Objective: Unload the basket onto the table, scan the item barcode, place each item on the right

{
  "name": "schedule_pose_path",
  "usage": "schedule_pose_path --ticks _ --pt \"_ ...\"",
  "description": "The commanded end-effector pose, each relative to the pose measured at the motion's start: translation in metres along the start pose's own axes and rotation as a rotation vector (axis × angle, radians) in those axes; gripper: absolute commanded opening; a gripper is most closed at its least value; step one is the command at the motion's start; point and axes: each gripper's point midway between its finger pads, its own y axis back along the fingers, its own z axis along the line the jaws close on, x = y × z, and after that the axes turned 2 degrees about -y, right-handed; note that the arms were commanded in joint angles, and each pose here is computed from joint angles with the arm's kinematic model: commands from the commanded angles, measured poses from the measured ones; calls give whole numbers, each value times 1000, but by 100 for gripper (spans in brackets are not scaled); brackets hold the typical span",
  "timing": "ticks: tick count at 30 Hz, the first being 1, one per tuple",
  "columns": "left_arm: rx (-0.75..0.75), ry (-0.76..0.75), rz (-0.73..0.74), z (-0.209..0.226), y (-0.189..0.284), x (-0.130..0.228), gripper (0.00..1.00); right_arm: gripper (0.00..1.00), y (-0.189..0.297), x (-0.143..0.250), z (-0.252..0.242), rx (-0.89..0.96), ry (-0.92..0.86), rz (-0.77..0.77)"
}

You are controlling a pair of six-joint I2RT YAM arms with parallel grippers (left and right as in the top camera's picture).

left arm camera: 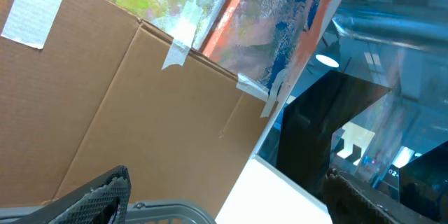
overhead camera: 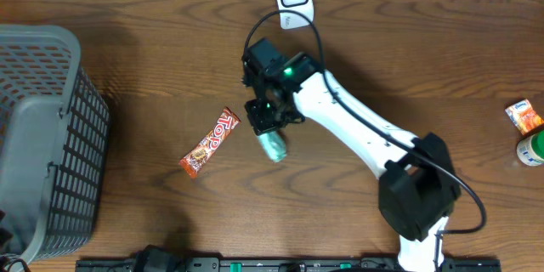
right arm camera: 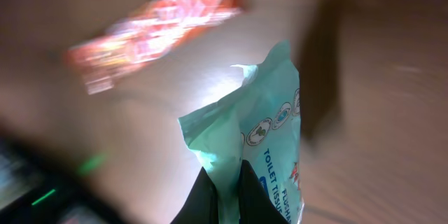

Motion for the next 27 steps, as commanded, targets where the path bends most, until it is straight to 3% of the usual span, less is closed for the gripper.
schedule_pose_path --ticks 1,8,14,20,21,22,23,24,27 --pt "-3 2 6 -2 -1 3 88 1 2 13 32 -292 41 91" --pt "-3 2 6 -2 -1 3 88 1 -27 15 38 -514 62 95" --pt "-3 1 6 -2 -1 3 88 1 -42 20 10 -664 -8 72" --pt "-3 1 6 -2 -1 3 88 1 -54 17 -60 -452 -147 46" --pt "-3 1 6 -2 -1 3 88 4 -54 16 -71 -420 -170 42" --pt "-3 0 7 -2 -1 3 88 18 -53 16 -84 -391 -195 38" --pt "-3 -2 8 -2 -1 3 88 32 -53 16 -94 -363 -215 35" --pt "-3 -2 8 -2 -1 4 88 56 -53 17 -108 -317 -239 32" --pt "-3 -2 8 -2 -1 4 88 75 -53 22 -144 -184 -293 33"
